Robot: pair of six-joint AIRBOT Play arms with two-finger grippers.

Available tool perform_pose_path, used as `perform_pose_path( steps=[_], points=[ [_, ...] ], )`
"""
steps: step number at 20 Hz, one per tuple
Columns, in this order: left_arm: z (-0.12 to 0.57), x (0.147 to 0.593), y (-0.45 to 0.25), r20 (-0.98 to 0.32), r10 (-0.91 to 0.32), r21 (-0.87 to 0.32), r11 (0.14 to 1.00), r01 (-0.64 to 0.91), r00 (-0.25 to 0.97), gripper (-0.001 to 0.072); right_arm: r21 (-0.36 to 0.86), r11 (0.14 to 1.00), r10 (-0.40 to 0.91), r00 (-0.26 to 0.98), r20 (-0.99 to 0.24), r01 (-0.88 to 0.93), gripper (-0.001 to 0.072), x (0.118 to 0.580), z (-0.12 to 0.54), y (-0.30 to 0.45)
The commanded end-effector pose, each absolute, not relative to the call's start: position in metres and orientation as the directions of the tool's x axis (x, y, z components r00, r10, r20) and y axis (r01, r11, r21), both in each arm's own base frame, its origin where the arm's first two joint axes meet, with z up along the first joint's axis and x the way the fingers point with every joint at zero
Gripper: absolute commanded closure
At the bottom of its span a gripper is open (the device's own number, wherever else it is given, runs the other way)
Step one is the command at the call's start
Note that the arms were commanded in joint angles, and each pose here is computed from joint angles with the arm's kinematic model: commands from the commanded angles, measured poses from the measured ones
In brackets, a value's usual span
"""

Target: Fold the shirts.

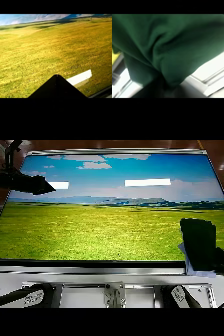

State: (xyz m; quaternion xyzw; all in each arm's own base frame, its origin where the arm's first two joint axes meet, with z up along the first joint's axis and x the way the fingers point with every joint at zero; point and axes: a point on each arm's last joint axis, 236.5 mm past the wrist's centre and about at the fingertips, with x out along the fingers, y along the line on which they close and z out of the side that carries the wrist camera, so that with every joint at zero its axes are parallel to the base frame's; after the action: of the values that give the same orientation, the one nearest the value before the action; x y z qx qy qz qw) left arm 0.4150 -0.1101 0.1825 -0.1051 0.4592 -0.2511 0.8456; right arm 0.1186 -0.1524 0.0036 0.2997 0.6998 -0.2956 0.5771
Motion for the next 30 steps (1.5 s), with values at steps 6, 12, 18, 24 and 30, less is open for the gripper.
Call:
perform_pose_path(
  steps=[6, 12, 18, 24, 30],
  points=[
    [0.18, 0.416, -0.11, -0.729, -0.516, -0.403, 0.855, 0.328, 0.45, 0.0676, -0.096, 0.616, -0.319, 0.136, -0.938, 0.782, 0.0024, 0.182, 0.094, -0.24],
    [0.124, 0.409, -0.068, -0.916, 0.012, 0.103, 0.973, 0.205, 0.402, 0.0603, 0.197, 0.924, -0.086, 0.683, -0.726, 0.327, 0.0025, 0.348, 0.205, -0.114],
    [0.065, 0.381, -0.129, -0.984, 0.003, 0.066, 0.934, 0.351, 0.178, 0.0002, 0.05, 0.986, 0.024, 0.161, -0.987, 0.158, 0.0022, 0.322, 0.06, -0.004],
    [0.059, 0.378, -0.129, -0.988, 0.013, 0.06, 0.947, 0.315, 0.152, 0.0002, 0.055, 0.994, 0.044, 0.109, -0.993, 0.099, 0.0023, 0.324, 0.044, 0.015],
    [0.06, 0.383, -0.131, -0.984, 0.004, 0.06, 0.948, 0.312, 0.176, 0.0001, 0.055, 0.994, 0.044, 0.109, -0.993, 0.099, 0.0023, 0.324, 0.044, 0.015]
  ],
)
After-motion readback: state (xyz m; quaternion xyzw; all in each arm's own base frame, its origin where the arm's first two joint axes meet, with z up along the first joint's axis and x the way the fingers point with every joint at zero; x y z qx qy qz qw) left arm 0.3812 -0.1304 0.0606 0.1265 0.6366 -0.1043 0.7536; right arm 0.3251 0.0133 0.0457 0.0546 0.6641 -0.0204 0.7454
